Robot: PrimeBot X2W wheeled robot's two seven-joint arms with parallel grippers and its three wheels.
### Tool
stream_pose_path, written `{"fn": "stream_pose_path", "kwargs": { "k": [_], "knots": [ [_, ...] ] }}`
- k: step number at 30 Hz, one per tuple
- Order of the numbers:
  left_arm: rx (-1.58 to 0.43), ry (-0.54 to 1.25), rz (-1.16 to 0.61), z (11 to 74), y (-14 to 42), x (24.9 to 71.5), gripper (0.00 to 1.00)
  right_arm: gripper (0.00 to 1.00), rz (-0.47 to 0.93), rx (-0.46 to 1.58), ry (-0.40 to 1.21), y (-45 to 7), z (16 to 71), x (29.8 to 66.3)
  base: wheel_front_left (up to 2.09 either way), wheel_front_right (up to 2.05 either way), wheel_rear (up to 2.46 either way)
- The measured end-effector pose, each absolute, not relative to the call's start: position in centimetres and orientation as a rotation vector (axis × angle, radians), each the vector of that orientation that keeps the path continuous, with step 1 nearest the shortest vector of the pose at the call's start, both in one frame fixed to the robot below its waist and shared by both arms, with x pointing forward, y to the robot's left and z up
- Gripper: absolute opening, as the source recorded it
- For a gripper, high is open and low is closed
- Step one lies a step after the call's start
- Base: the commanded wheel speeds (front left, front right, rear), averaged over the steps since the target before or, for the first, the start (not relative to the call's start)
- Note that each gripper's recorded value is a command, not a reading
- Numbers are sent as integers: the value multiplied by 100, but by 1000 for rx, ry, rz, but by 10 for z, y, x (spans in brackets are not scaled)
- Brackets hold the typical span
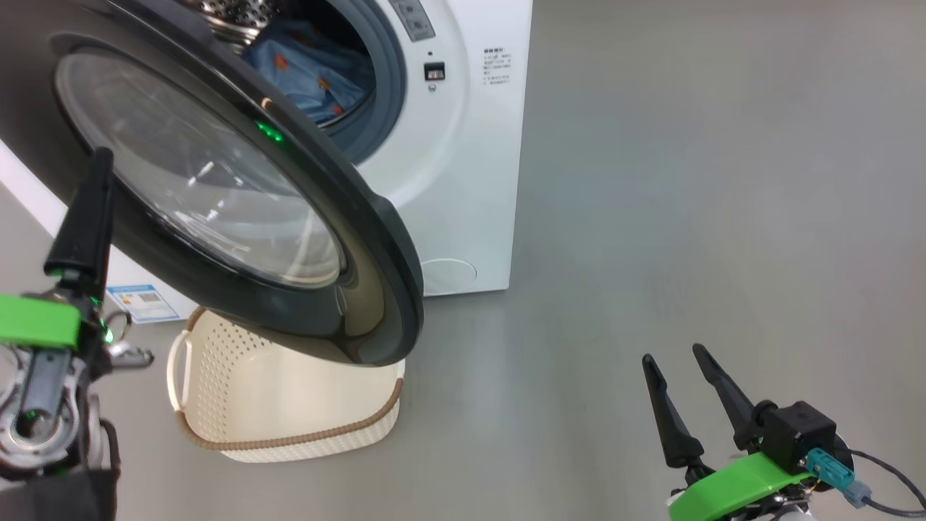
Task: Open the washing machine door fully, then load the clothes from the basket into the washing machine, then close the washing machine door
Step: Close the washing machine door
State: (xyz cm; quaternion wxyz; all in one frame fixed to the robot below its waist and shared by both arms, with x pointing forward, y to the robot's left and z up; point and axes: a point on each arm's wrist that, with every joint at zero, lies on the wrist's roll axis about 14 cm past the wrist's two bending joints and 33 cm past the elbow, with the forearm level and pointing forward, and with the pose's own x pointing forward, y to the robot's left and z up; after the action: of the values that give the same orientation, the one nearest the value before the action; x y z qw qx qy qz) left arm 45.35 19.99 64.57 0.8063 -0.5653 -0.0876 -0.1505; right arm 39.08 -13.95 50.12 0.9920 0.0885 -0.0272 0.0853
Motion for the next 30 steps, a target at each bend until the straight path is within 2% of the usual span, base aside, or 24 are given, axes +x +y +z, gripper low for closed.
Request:
{"fn": "stream_pose_path", "kwargs": {
  "k": [11, 17, 30],
  "knots": [
    [-834, -284, -200, 625, 209, 417, 100, 100, 177, 178, -79, -138, 510, 386, 0, 0, 0],
    [-568, -259, -198, 598, 205, 406, 100, 100, 180, 178, -86, -137, 512, 386, 0, 0, 0],
    [-245, -211, -138, 565, 210, 393, 100, 100, 179, 179, -85, -137, 511, 382, 0, 0, 0]
  ]
}}
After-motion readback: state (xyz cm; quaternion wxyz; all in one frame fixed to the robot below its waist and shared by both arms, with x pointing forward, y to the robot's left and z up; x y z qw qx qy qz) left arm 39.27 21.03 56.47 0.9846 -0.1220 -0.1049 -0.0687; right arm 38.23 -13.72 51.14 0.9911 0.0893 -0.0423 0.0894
